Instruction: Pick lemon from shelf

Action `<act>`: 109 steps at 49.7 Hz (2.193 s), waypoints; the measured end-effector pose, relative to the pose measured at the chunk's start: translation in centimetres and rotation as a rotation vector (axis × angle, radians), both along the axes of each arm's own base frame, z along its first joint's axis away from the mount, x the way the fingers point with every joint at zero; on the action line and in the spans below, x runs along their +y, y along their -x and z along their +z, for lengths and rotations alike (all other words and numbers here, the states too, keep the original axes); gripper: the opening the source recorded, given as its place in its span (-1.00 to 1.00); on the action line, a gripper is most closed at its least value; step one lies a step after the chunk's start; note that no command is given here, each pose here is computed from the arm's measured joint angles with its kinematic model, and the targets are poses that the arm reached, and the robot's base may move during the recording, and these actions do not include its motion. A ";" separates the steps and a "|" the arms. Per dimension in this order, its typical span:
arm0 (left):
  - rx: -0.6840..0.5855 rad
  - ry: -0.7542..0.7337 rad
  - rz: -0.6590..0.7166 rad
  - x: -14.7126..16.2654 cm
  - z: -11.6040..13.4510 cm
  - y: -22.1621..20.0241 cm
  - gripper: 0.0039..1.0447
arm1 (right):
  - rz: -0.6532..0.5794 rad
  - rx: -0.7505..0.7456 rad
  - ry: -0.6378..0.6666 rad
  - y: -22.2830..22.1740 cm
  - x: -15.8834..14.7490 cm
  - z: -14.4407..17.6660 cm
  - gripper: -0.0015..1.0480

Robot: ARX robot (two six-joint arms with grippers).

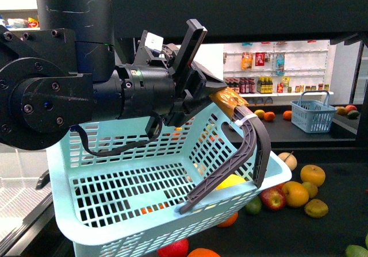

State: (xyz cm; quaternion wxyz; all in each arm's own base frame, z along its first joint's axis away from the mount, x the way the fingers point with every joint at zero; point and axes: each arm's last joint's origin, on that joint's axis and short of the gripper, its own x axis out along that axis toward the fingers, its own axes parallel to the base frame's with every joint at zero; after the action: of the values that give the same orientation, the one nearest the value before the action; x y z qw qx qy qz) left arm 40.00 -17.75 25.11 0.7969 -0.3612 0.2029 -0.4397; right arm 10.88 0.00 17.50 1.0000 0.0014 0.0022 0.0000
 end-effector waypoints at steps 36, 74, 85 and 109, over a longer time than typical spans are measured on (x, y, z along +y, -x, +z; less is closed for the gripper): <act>-0.001 0.000 0.000 0.0 0.0 0.0 -0.77 | 0.000 -0.015 0.001 1.2 0.0 -0.7 -0.71; -0.085 0.066 0.102 0.0 0.6 -0.2 -0.77 | 0.000 -0.015 0.000 1.2 0.0 -0.7 0.85; -0.067 0.178 0.285 2.4 1.5 -1.4 -0.77 | 0.000 -0.015 0.000 1.2 0.0 -0.7 0.85; -0.007 0.412 0.841 17.1 2.8 -4.7 -0.77 | 0.000 -0.015 0.000 1.2 0.0 -0.7 0.85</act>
State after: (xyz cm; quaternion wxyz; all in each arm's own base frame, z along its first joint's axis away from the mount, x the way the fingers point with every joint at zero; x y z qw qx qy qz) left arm 44.72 -0.61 27.95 0.8183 -0.5612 -0.0553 -0.1108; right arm 9.70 0.00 16.84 1.0000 0.0012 -0.0054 0.0002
